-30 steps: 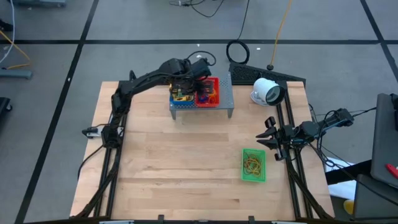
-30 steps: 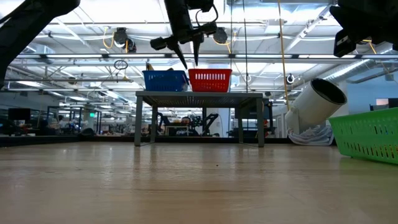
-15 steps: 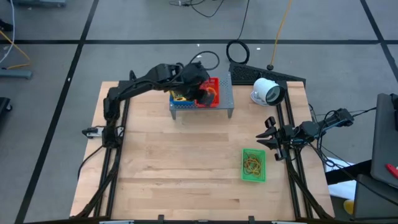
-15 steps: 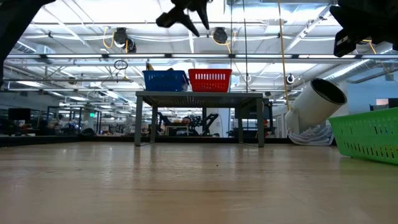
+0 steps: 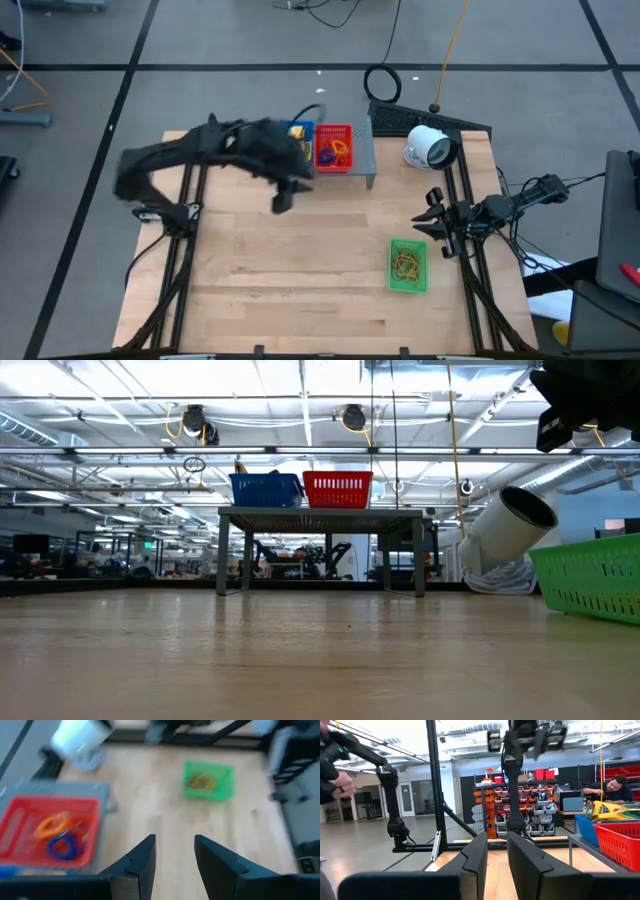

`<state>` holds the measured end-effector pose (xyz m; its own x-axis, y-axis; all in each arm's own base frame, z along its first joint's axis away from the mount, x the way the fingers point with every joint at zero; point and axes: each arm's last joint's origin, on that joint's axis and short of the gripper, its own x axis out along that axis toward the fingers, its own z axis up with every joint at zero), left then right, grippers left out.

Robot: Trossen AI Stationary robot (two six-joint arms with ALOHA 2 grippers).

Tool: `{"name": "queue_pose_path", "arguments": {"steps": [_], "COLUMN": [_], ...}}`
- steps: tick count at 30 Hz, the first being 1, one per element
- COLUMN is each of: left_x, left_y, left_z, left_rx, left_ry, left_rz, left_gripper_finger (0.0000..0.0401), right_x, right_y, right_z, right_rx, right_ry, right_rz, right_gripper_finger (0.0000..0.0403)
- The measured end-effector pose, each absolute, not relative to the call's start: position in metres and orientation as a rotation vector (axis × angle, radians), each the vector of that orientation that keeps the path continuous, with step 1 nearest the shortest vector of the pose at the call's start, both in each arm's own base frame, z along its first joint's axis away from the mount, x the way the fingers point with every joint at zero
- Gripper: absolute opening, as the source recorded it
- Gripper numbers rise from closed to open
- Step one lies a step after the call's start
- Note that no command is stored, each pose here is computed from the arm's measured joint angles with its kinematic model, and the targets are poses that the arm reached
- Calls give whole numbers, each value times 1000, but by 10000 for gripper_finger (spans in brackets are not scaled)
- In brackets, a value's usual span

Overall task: Pick & Place Office Desk Supplies
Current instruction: Put the green bin with rubber bands on the shelf

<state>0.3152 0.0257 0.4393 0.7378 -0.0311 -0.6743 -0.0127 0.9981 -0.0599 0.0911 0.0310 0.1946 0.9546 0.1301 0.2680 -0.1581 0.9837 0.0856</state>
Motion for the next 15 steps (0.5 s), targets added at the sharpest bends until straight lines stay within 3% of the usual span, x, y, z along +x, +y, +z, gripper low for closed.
{"name": "queue_pose_path", "arguments": {"steps": [9,15], "left_x": [231,160], "left_y": [-4,-12], "left_z": [368,313], "left_rx": [30,93], "left_ry": [188,50], "left_rz": [-162,-234], "left_gripper_finger": [143,143], "right_x": [91,91], "right_y": [31,31], "right_z": [195,195], "right_rx": [107,107], "right_ry": [-265,-265], "right_rz": [147,147], "right_gripper_finger": [64,64]}}
